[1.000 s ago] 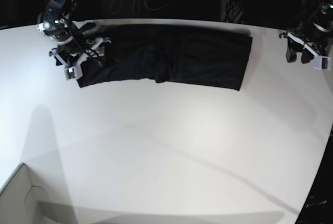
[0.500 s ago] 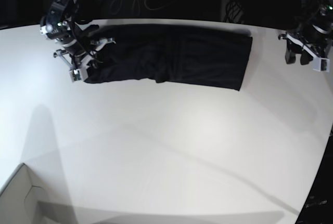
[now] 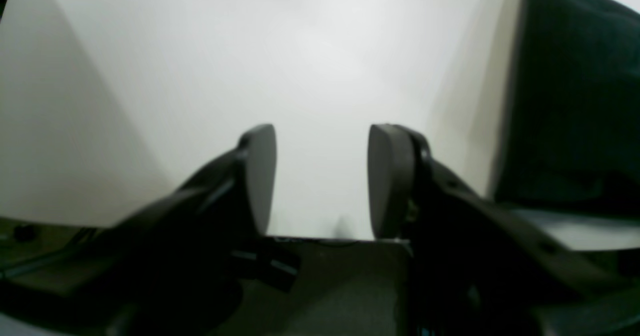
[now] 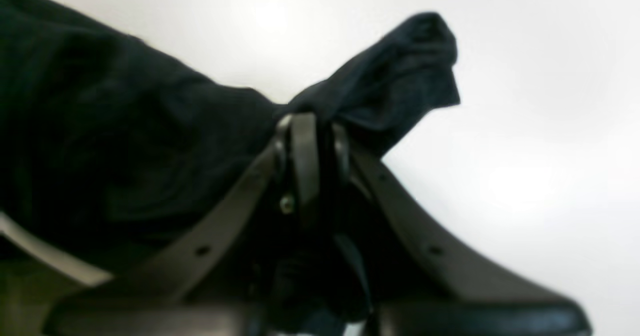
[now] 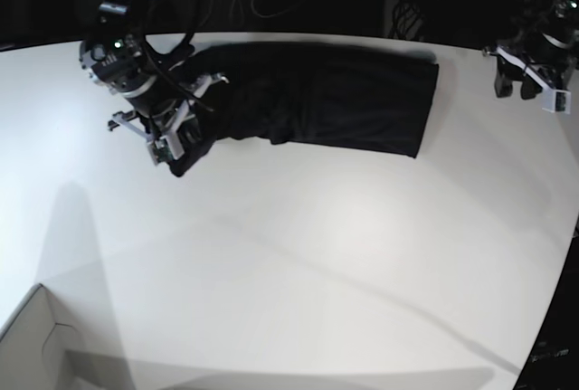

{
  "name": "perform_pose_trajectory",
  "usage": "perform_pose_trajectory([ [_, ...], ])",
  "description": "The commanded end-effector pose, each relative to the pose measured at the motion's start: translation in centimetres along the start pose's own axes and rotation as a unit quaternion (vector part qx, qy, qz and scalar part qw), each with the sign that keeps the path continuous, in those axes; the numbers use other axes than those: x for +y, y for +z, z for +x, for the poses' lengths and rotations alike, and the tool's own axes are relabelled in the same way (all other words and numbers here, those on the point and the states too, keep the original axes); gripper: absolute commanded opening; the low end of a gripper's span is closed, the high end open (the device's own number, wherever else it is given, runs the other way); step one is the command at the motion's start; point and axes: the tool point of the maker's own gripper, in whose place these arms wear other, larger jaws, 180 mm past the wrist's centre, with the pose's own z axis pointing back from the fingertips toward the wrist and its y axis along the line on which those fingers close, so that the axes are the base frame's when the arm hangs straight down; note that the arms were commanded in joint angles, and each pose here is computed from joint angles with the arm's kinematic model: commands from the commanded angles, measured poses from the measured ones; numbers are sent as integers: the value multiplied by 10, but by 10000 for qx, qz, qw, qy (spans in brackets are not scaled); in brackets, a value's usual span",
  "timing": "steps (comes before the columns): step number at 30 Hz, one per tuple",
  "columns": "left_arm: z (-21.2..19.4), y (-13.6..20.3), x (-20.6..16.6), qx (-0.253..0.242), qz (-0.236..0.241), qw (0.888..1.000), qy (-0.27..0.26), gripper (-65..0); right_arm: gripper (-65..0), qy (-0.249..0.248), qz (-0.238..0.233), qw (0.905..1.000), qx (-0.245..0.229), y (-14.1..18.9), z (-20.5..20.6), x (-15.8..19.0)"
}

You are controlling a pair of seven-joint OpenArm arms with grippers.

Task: Layout the t-shirt on the table in an organized manner, then fold the t-shirt properly
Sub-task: 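Grasp the strip's end with the right gripper and fold it toward the left gripper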

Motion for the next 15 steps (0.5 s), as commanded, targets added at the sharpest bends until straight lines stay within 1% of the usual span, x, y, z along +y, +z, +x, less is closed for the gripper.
perform_pose_trajectory([
  [1,13,3,2,-214,8,9998,-63,-362,-650,108,104,9996,-242,3,13,9],
  [4,14,2,1,-236,-2,9997,-59,-362,-650,363,434,9975,-421,6,27,38],
  [6,14,2,0,-247,-8,9997,-48,-362,-650,484,572,9957,-537,8,36,50],
  [10,11,2,-3,-230,-27,9997,5,-362,-650,680,999,9900,-729,8,47,83],
  [13,9,3,-3,-207,-27,9998,6,-362,-650,817,1379,9803,-1157,11,66,113],
  [15,8,2,-3,-189,-28,9998,16,-362,-650,905,1670,9712,-1440,15,78,135],
])
